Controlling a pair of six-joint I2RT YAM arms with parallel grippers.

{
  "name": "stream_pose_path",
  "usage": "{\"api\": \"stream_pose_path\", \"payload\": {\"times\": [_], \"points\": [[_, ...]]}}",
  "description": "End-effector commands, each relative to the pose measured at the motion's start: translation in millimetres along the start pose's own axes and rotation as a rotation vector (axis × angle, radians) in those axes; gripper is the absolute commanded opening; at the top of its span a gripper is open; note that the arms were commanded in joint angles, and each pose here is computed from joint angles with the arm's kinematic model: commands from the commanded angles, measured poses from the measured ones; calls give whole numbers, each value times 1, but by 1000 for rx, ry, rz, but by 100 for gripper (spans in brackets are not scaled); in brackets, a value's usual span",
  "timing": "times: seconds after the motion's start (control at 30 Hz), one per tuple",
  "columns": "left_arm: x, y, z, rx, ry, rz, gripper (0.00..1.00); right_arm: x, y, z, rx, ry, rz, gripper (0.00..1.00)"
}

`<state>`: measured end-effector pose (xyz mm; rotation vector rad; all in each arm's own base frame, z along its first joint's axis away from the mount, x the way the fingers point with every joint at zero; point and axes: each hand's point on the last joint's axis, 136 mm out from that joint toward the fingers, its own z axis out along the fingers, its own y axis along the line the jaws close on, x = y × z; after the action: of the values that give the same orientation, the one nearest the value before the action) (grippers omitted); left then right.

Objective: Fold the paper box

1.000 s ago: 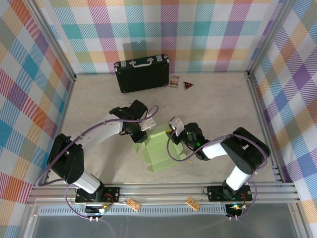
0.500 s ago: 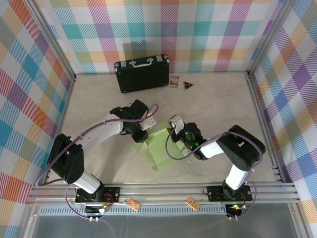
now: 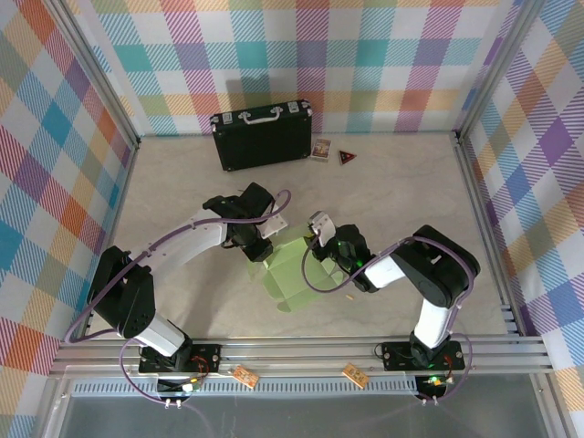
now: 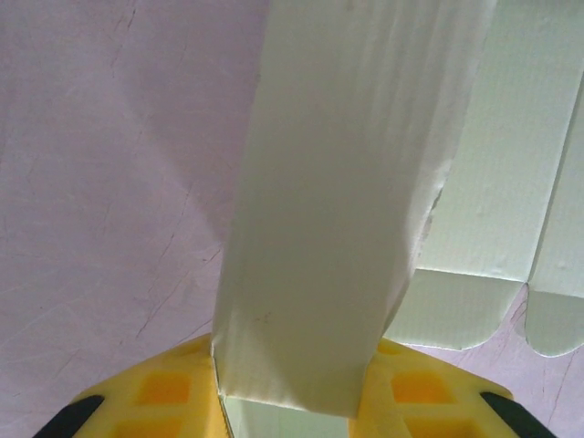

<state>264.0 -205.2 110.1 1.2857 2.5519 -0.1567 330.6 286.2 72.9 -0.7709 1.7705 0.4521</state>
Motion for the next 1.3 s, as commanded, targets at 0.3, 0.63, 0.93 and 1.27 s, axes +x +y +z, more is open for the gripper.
{"api": "stream_pose_path", "payload": {"times": [0.3, 0.63, 0.93, 1.27], "points": [[-4, -13, -9, 40, -12, 36, 20, 17, 5, 11, -35, 44, -53, 17], [-3, -13, -8, 34, -13, 37, 20, 8, -2, 13, 5, -1, -53, 0], [-1, -12, -7, 25, -5, 39, 20, 10, -16, 16, 87, 27, -23, 6], [-2, -12, -9, 25, -13, 38, 20, 19, -29, 18, 161, 73, 4, 0]]}}
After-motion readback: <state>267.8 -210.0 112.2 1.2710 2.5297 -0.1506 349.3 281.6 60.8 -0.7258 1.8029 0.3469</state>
